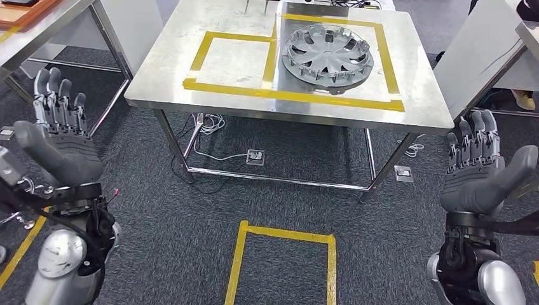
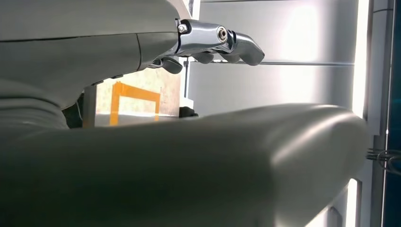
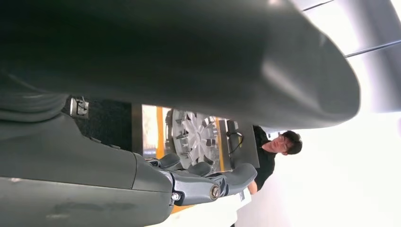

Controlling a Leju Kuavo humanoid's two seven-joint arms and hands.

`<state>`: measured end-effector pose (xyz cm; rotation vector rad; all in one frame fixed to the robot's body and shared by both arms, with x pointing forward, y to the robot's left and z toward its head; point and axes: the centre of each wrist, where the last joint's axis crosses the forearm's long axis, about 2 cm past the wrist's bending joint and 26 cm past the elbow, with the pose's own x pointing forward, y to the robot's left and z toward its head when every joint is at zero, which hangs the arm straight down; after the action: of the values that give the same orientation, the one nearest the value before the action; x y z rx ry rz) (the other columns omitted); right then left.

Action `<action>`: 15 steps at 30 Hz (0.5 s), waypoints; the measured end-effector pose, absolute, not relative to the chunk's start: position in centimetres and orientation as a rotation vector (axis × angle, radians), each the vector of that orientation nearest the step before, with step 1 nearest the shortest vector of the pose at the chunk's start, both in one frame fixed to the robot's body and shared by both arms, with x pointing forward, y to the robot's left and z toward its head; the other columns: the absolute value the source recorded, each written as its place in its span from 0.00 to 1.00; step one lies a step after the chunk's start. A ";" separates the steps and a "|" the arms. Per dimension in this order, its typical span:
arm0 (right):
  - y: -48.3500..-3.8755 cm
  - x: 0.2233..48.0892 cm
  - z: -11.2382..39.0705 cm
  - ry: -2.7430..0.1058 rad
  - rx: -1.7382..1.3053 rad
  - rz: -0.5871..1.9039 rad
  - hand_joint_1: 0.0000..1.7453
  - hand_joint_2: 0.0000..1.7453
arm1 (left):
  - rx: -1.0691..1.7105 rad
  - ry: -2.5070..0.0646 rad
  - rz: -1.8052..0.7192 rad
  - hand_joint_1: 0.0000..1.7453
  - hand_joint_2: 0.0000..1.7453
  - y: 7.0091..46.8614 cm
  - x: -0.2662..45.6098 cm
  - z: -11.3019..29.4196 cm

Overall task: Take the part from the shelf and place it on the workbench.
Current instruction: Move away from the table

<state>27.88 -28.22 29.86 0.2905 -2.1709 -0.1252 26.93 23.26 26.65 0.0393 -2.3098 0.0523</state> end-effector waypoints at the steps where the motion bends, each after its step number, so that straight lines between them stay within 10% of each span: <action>1: -28.3 27.9 29.9 -2.173 0.290 -0.125 0.00 0.00 | 0.039 -2.311 0.051 0.00 0.00 23.3 27.0 26.7; 15: -28.5 27.9 29.8 -2.181 0.328 -0.078 0.00 0.00 | 0.021 -2.310 0.048 0.00 0.00 23.3 27.3 26.9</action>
<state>27.88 -28.50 29.84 0.3283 -2.1814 -0.0778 27.31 23.27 26.89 0.0214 -2.3102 0.0476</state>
